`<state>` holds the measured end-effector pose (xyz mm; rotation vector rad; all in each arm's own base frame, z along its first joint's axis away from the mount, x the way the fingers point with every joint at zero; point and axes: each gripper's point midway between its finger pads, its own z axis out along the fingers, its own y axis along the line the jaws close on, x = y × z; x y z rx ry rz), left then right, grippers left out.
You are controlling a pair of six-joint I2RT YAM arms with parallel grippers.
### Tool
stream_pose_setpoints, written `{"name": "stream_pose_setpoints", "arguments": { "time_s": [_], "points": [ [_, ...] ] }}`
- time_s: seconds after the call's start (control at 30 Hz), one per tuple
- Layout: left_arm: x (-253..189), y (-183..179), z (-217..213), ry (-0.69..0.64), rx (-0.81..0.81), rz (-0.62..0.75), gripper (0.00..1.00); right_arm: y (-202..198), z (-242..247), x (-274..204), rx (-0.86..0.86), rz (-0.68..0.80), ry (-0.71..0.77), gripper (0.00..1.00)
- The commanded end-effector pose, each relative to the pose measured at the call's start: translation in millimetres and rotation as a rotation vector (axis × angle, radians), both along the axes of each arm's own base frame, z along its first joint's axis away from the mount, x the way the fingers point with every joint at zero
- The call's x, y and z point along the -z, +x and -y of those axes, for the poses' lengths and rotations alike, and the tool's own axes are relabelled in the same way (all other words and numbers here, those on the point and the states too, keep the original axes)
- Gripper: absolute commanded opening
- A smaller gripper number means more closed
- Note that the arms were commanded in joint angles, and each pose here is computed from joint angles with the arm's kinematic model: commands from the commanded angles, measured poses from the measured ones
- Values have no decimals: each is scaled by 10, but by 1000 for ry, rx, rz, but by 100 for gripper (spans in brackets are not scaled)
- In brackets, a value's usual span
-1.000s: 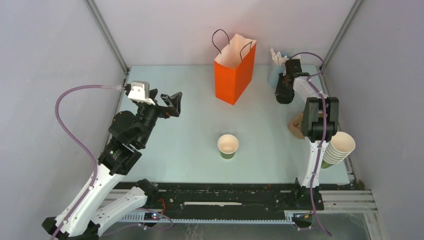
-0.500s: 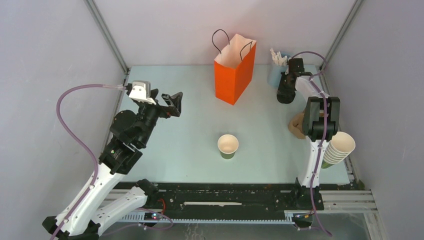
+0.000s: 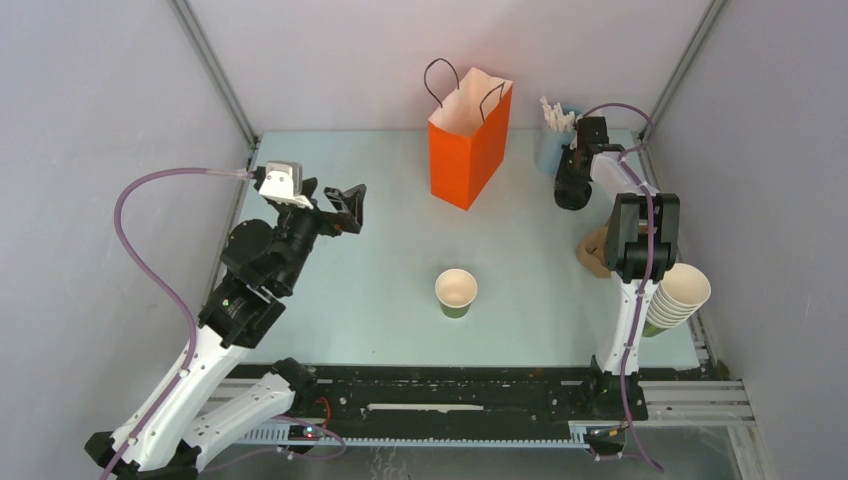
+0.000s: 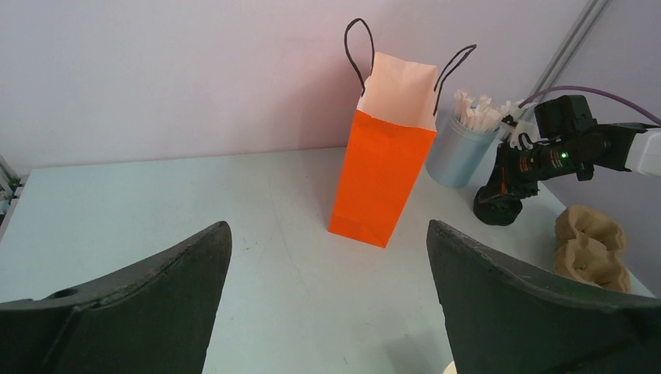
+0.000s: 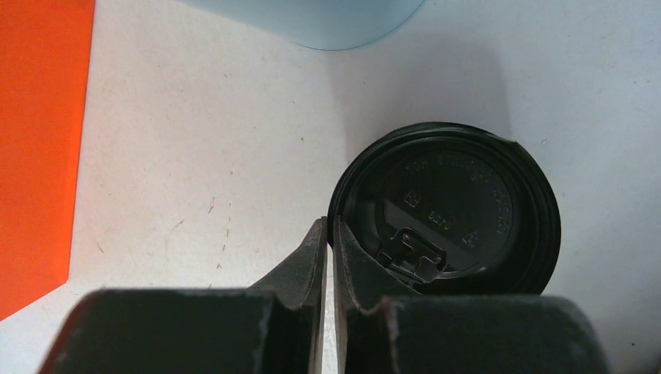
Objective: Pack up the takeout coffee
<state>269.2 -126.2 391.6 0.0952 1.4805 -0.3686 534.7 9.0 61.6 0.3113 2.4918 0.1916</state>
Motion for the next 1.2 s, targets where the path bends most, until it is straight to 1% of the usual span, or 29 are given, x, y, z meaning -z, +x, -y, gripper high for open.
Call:
{"name": "stream_pose_setpoints", "arguments": {
  "time_s": [0.0, 0.4, 0.63, 1.17],
  "points": [
    [-146, -23, -2, -23, 9, 28, 100, 132, 29, -304, 15, 79, 12, 11],
    [-132, -12, 18, -23, 15, 21, 100, 70, 77, -437, 35, 106, 50, 10],
    [-130, -9, 26, -22, 18, 21, 100, 54, 102, -568, 48, 139, 54, 7],
    [-134, -11, 28, -23, 19, 21, 100, 32, 151, -611, 68, 143, 41, 2]
  ]
}}
